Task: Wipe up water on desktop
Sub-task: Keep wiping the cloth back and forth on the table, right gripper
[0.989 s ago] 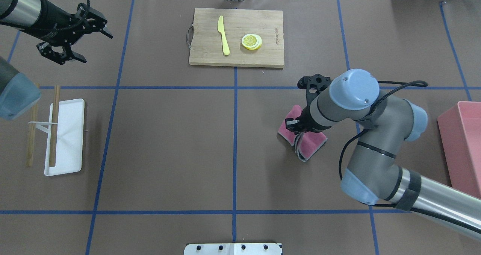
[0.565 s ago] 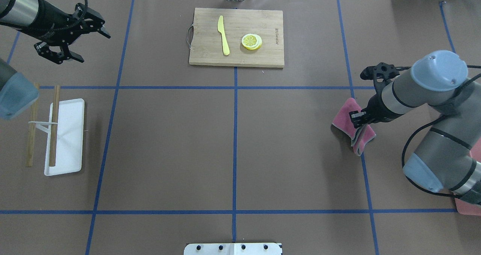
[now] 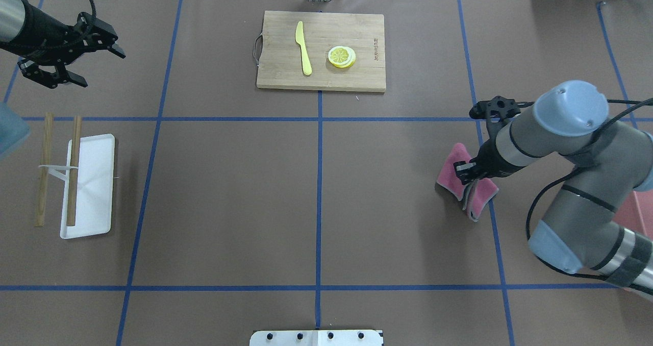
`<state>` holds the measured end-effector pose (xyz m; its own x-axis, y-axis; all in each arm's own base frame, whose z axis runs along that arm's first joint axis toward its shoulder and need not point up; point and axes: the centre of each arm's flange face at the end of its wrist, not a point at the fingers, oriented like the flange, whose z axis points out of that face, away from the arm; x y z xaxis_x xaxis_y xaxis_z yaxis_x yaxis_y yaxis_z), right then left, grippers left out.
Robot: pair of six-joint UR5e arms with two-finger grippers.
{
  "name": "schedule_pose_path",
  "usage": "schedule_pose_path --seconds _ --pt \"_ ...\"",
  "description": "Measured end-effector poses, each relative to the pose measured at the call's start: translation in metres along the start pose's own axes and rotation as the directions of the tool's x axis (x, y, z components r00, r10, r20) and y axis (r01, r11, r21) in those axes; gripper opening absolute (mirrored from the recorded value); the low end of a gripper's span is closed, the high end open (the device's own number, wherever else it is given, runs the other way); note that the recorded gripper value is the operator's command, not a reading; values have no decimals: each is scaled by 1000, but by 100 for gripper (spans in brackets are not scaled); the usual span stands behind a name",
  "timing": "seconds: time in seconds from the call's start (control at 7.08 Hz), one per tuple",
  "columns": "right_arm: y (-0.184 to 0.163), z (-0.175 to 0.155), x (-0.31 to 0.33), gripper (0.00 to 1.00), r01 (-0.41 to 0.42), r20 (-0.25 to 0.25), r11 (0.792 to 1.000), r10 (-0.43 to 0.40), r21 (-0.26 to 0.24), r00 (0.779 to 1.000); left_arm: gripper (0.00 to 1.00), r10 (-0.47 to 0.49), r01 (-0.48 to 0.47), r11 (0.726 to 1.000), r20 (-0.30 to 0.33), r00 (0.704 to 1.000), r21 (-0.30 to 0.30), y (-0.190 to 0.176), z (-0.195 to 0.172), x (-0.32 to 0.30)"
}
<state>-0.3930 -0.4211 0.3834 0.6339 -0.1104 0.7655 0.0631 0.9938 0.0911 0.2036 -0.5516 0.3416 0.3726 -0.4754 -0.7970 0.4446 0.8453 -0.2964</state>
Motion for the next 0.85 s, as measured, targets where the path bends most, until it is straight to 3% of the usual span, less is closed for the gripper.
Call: schedule_pose_path --seconds 0.42,0.56,0.85 --pt "3 13 -146 0 -81 4 997 81 18 997 97 25 -25 1000 9 1000 10 -8 -3 -13" --pt "2 15 -160 0 -100 0 995 100 24 995 97 35 -35 999 12 999 14 -11 -5 -17" --pt "-10 9 -123 0 -113 -29 993 114 36 993 97 67 -67 997 27 997 25 -21 -8 -32"
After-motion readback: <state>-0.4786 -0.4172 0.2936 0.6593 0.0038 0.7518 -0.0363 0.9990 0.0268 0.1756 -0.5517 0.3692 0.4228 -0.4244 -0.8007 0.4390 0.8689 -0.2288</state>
